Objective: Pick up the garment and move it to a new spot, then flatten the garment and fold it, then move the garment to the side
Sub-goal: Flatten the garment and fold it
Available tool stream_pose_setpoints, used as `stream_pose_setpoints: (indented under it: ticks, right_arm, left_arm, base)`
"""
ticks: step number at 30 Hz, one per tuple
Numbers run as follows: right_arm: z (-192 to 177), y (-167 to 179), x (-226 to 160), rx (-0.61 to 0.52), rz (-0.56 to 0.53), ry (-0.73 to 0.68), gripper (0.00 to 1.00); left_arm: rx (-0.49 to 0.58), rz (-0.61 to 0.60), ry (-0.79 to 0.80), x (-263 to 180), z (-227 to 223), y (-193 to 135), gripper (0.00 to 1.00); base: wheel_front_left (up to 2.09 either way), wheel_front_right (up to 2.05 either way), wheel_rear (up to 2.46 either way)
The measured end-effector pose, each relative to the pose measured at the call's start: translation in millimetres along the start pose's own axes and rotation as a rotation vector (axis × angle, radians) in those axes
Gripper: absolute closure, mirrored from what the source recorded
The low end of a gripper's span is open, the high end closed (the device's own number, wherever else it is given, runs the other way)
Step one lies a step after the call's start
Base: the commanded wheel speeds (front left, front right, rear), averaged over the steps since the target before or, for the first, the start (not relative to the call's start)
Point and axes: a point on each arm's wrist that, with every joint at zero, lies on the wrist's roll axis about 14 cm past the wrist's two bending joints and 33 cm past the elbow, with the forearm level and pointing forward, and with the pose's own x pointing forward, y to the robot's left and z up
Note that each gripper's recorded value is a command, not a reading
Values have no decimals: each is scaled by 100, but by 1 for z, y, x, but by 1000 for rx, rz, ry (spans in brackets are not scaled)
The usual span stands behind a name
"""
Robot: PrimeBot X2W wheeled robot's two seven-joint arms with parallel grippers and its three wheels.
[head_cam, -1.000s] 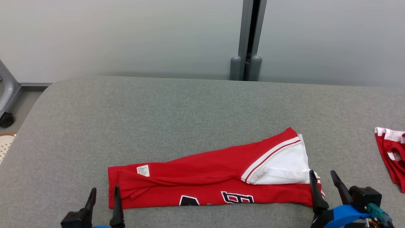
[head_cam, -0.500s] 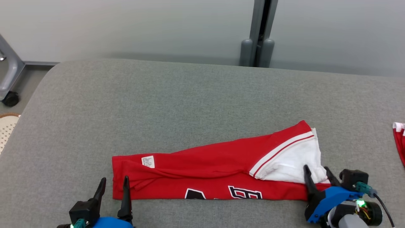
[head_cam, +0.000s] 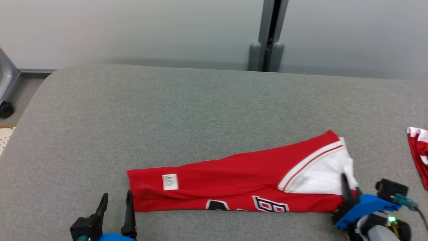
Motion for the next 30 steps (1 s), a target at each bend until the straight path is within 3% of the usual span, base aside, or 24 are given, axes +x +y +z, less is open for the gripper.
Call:
stream_pose_setpoints:
  ticks: [5,10,15,17,21,30]
  right_arm:
    - [46,-62,-24,-20,-146,-170,100]
    - [79,-54,-38,-92,-116,-289,100]
    - [99,14,-36,-109,87,-369,100]
    - [89,72,-37,-101,262,-348,100]
    - [61,139,-45,-97,463,-272,100]
    - [8,225,-56,-165,734,-109,100]
  left_arm:
    - [-15,-70,-3,4,1,-24,0]
    - [-15,-131,-6,6,3,-43,0]
    - [-39,-121,-9,5,3,-41,0]
    - [-43,-104,-15,2,5,-35,0]
    - [-50,-72,-30,-5,7,-25,0]
    - [-65,30,-28,-25,1,5,0]
  base:
    - [0,0,0]
    - [0,0,0]
    - [0,0,0]
    - [0,0,0]
    - [0,0,0]
    - [0,0,0]
